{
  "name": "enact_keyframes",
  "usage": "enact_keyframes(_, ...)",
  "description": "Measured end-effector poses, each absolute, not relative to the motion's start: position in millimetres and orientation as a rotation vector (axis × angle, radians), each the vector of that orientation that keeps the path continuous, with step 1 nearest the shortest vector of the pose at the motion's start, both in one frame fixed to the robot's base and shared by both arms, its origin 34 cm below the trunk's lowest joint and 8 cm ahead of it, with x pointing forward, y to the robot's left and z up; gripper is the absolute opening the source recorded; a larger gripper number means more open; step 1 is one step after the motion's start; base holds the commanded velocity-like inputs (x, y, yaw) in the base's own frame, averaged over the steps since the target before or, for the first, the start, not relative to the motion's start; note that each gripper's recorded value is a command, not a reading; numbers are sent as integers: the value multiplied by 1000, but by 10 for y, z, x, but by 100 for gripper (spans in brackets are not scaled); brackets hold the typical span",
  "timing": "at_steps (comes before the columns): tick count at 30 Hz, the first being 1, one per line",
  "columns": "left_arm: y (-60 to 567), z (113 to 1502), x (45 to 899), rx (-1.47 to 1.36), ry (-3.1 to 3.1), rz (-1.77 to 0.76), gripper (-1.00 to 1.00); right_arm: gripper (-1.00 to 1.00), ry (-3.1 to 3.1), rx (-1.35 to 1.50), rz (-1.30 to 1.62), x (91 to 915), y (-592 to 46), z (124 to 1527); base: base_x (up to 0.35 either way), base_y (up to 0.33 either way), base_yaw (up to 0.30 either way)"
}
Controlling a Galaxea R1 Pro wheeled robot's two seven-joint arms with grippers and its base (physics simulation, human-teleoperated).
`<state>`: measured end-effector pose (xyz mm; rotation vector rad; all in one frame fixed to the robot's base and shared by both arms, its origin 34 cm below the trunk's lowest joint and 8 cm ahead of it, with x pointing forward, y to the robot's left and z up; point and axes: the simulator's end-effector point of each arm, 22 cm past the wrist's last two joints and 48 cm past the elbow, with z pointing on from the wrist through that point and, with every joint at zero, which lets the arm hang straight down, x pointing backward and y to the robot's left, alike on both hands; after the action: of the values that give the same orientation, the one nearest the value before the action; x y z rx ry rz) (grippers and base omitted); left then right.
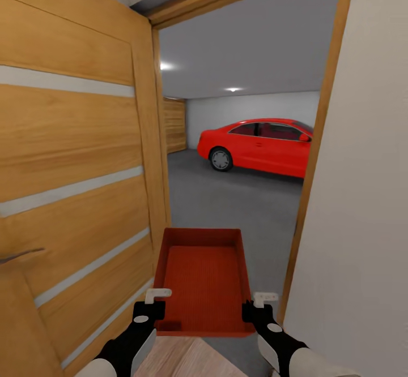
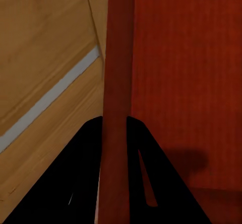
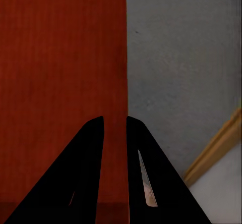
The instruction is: Move the two storage containers from the living room to the garage. In the garage, place one container on the floor and stack the other container on top of it (either order is fine).
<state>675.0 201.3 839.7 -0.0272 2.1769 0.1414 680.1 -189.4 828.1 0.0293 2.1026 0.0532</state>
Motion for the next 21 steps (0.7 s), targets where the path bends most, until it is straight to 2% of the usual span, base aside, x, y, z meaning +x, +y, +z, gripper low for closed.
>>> enact_keyframes(6, 2012, 8415, 6752, -27, 2174, 141, -100, -100, 2100, 29, 53, 6804, -1895, 8299, 147, 102, -276)
enact_keyframes(21, 2014, 8456, 6760, -28, 2166, 141, -100, -100, 2092, 29, 54, 6811, -1893, 8340, 245, 212, -272)
